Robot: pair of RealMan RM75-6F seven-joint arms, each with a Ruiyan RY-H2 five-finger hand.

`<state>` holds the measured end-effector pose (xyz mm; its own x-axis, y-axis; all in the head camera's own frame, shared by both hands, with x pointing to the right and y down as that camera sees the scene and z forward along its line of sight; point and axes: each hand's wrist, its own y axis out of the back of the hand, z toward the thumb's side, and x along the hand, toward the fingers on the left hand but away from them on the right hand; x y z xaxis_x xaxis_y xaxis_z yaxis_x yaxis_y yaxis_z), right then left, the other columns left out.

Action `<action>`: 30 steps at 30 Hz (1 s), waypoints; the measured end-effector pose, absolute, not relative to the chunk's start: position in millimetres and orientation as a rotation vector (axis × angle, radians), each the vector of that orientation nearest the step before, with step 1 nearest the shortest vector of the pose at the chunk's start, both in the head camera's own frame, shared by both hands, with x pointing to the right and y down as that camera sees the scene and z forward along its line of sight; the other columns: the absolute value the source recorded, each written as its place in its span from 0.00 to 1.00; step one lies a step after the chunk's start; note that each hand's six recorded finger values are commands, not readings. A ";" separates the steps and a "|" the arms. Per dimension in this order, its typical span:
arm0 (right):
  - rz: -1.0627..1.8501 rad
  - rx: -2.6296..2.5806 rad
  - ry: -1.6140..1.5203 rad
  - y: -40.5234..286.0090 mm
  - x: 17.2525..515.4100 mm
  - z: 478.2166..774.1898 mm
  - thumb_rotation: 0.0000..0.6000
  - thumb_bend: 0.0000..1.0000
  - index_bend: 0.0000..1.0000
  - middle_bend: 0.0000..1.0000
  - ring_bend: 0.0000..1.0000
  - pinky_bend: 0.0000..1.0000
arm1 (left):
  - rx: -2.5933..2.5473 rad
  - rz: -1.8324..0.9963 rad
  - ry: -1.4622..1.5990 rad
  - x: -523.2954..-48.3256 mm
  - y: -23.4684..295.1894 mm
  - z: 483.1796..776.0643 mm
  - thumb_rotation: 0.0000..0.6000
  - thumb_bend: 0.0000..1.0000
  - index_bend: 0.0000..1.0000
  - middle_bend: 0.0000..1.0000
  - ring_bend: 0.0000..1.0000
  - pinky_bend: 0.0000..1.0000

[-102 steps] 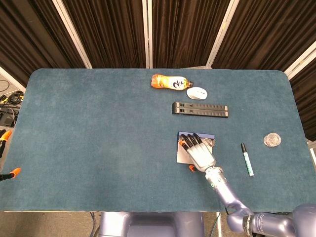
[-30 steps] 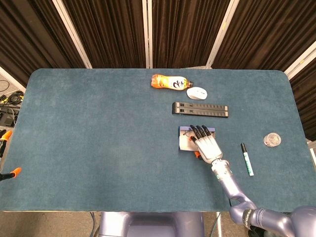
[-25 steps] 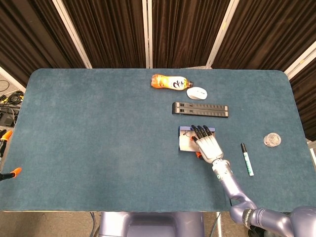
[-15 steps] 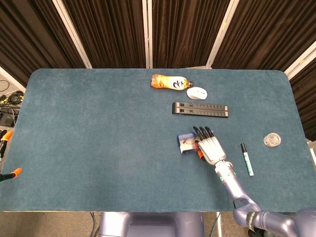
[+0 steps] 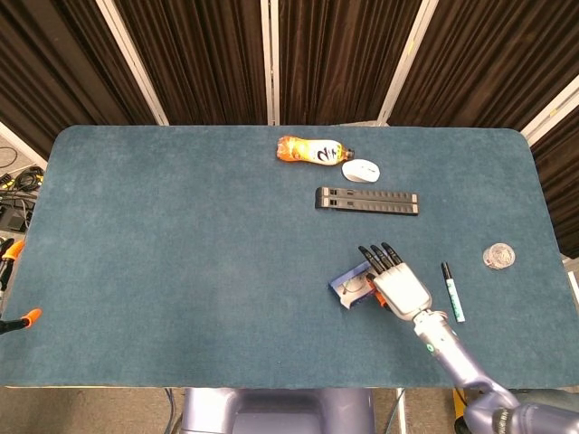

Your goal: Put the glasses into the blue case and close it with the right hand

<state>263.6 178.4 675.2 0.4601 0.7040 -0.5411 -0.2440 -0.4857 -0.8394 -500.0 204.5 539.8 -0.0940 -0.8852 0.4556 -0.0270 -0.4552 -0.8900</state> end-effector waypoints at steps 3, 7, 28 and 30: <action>1.194 -1.706 -0.347 181.0 261.0 671.9 1.00 0.46 0.67 0.01 0.00 0.00 | -1.509 -1.625 1.022 -499.6 204.4 539.6 1.00 0.00 0.00 0.00 0.00 0.00; 1.194 -1.697 -0.292 183.3 253.8 676.1 1.00 0.46 0.67 0.01 0.00 0.00 | -1.513 -1.626 1.017 -499.0 203.9 540.8 1.00 0.00 0.00 0.00 0.00 0.00; 1.196 -1.634 -0.213 177.8 228.6 690.4 1.00 0.39 0.41 0.00 0.00 0.00 | -1.513 -1.629 1.015 -499.1 203.3 541.6 1.00 0.00 0.00 0.00 0.00 0.00; 1.196 -1.630 -0.233 176.1 228.3 689.7 1.00 0.29 0.29 0.00 0.00 0.00 | -1.513 -1.628 1.013 -498.8 203.2 541.8 1.00 0.00 0.00 0.00 0.00 0.00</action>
